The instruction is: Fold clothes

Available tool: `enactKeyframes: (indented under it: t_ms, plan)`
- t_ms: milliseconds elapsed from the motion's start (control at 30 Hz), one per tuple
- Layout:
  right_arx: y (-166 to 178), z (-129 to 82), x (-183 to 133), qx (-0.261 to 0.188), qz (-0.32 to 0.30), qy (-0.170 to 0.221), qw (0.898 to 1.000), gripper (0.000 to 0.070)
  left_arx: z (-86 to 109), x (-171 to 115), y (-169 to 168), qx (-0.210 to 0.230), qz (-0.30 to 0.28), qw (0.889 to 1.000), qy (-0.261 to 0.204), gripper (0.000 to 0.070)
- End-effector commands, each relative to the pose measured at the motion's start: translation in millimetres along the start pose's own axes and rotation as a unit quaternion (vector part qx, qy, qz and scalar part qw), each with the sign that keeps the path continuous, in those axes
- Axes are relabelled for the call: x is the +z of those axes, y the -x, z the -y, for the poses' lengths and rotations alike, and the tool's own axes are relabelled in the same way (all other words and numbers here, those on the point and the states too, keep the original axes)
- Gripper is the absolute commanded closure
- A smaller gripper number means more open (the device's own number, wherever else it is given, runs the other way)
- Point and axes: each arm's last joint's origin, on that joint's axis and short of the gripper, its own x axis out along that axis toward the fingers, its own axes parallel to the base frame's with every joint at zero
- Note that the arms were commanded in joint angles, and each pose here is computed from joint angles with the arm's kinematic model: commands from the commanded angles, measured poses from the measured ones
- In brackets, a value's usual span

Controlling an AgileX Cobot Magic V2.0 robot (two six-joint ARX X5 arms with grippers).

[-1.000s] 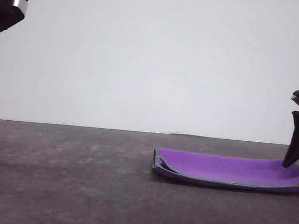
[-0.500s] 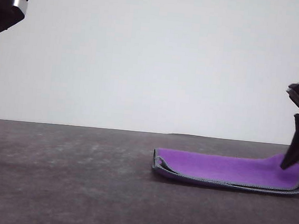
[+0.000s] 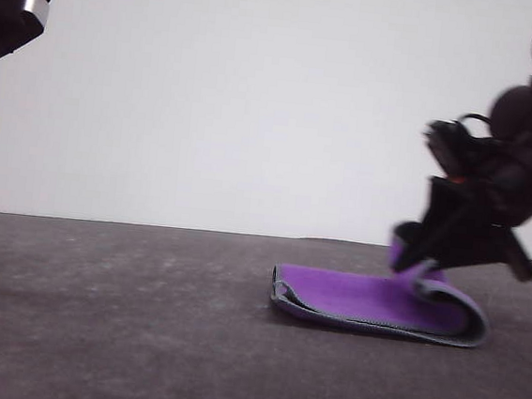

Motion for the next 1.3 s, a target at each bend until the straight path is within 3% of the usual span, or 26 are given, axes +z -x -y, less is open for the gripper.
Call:
enactKeyframes:
  t_ms: [0,267,600,733,800,967,1133,1267]
  plan:
    - [-13,-1,2,0.009,-0.008,-0.021,1.0,0.0693,0.5,2,0,-0.003,0.001,1.0,-0.005,0.0455]
    - [-45,-15,4,0.029,-0.014,-0.003,0.999,0.0693,0.5,2,0,-0.003,0.0,1.0,-0.004,0.0455]
    - [-48,-19,6,0.038,-0.006,0.004,0.999,0.0678,0.5,2,0,-0.003,0.0,1.0,-0.004,0.0455]
    - [-48,-20,6,0.066,-0.013,0.011,0.998,0.0412,0.5,2,0,-0.003,0.0,1.0,-0.005,0.0455]
    - [-48,-21,6,0.072,-0.014,0.012,0.997,0.034,0.5,2,0,-0.003,0.0,1.0,-0.005,0.0455]
    - [-47,-21,7,0.074,-0.01,0.022,0.997,0.0336,0.5,2,0,-0.003,0.001,1.0,-0.005,0.0455]
    - [-35,-23,12,0.108,-0.003,0.042,0.993,0.0335,0.5,2,0,-0.003,0.002,1.0,-0.005,0.0455]
    - [-11,-29,17,0.087,0.028,0.066,0.994,0.0335,0.4,3,0,-0.002,0.006,1.0,-0.007,0.0455]
